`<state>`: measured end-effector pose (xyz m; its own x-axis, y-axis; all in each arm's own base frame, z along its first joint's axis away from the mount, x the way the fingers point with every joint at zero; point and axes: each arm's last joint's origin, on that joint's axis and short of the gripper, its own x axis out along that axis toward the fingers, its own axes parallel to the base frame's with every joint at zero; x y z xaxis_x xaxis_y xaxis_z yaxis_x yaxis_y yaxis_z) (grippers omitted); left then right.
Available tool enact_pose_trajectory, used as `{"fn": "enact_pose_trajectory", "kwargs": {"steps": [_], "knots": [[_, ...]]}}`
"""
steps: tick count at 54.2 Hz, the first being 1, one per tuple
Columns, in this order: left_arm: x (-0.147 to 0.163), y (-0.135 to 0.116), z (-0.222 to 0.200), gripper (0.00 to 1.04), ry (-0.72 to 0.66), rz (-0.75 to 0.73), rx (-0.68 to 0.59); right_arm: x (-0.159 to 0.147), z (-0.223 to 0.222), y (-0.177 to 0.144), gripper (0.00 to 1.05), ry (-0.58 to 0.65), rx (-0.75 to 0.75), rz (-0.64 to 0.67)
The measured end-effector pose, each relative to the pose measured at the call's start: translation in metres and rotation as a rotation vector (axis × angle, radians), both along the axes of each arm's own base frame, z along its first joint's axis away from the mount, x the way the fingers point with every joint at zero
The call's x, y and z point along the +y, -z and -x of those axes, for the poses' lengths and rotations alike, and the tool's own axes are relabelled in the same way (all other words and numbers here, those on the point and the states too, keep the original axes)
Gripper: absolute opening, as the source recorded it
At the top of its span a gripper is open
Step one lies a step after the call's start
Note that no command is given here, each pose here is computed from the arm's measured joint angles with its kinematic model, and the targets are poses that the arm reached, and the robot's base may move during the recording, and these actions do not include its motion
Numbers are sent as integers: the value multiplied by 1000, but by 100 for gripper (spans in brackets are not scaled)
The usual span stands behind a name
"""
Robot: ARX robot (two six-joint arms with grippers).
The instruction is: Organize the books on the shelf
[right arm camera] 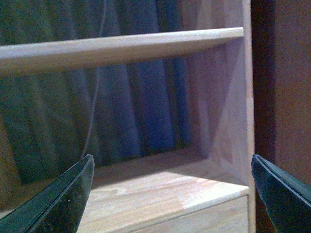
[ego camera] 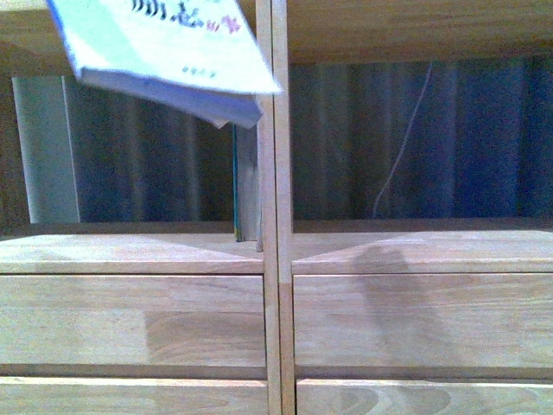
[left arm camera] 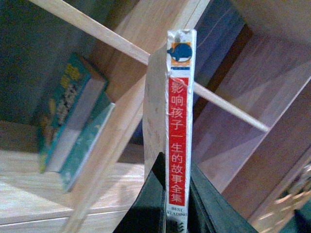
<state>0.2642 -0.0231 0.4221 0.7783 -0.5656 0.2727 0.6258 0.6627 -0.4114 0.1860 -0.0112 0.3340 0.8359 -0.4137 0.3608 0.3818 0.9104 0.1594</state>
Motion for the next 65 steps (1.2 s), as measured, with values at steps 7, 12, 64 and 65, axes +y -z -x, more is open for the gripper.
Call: {"fn": "enact_pose_trajectory", "kwargs": {"steps": [7,12,64,65], "knots": [[11,0,8,7,-117,-203,-105,-9,6,14,98,43,42,-8],[19,2,13,7,-188,-330,-178,-13,8,24,98,74,77,-18],[31,7,-79,7,-539,-560,-284,11,50,126,3,-421,413,76],[30,7,-80,7,-541,-563,-286,11,51,127,3,-421,412,76]]}}
